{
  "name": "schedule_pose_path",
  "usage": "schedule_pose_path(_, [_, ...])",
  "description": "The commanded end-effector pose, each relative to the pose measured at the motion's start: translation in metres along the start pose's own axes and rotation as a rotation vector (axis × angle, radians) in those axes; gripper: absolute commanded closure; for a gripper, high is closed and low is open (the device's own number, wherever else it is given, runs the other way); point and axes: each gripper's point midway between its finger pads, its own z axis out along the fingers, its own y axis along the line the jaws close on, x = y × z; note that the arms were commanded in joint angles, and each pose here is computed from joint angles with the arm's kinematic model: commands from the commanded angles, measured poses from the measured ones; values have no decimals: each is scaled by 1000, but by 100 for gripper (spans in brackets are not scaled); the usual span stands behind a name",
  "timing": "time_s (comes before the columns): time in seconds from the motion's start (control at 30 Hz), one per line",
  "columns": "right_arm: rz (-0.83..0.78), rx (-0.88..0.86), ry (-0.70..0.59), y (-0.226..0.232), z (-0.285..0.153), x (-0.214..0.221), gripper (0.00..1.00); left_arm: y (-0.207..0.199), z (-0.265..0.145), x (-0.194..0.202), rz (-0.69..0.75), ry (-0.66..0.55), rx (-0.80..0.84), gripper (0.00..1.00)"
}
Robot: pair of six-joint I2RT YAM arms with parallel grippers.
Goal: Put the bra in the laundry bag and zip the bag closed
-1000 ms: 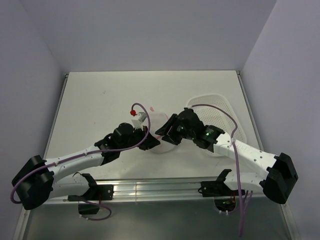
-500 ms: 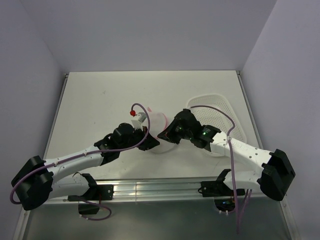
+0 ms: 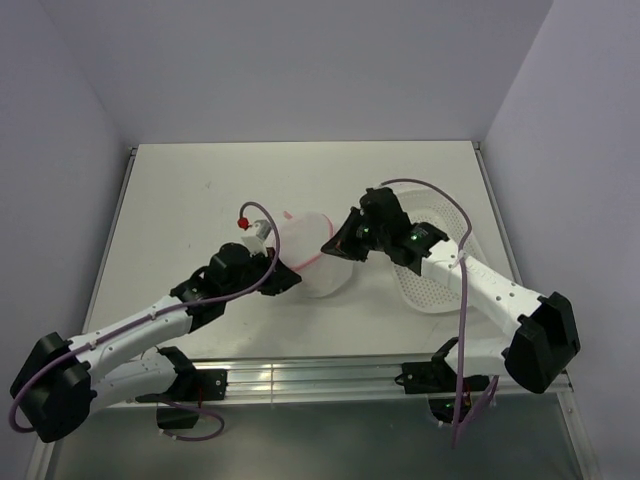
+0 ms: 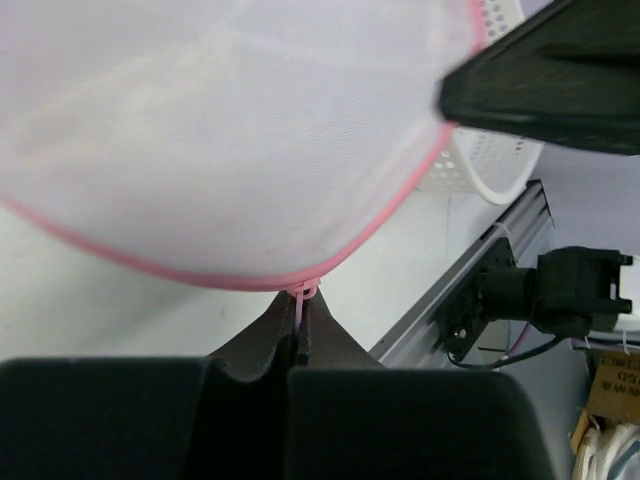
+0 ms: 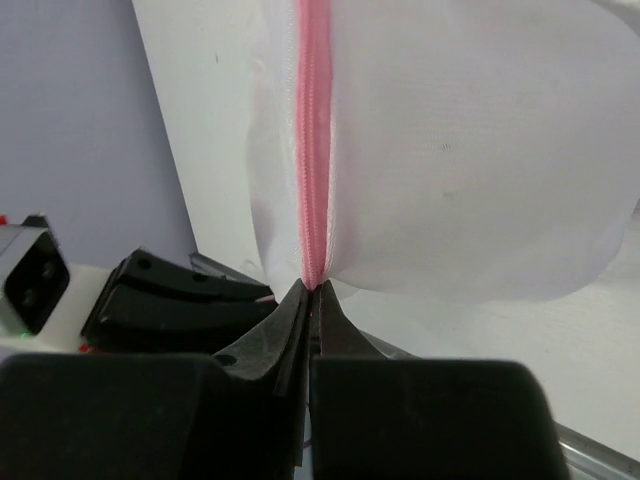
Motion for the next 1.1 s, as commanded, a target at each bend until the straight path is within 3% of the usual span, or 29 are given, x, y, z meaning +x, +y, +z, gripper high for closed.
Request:
schedule_pose_path(0.0, [-123, -23, 6, 14, -9, -16, 100, 21, -6, 0, -18, 1, -60, 100])
schedule_pose_path(0.43, [-240, -52, 82, 23, 4, -69, 100, 69, -44, -29, -132, -128, -244, 100])
schedule_pose_path(0.6, [-280, -27, 92, 33, 21, -88, 100, 62, -56, -37, -144, -169, -232, 100])
schedule_pose_path(0.8, [-277, -20, 121, 47, 55, -109, 98, 52, -51, -29, -152, -135, -163, 100])
schedule_pose_path(0.93, [-278, -14, 133, 55, 69, -116, 87, 39, -38, -26, -124, -105, -125, 100])
schedule_pose_path(1.03, [-274, 7, 111, 57, 71, -121, 66, 23, -30, -30, -87, -100, -103, 100])
schedule_pose_path(1.07, [-276, 10, 103, 59, 67, -121, 55, 18, -24, -32, -80, -94, -96, 100])
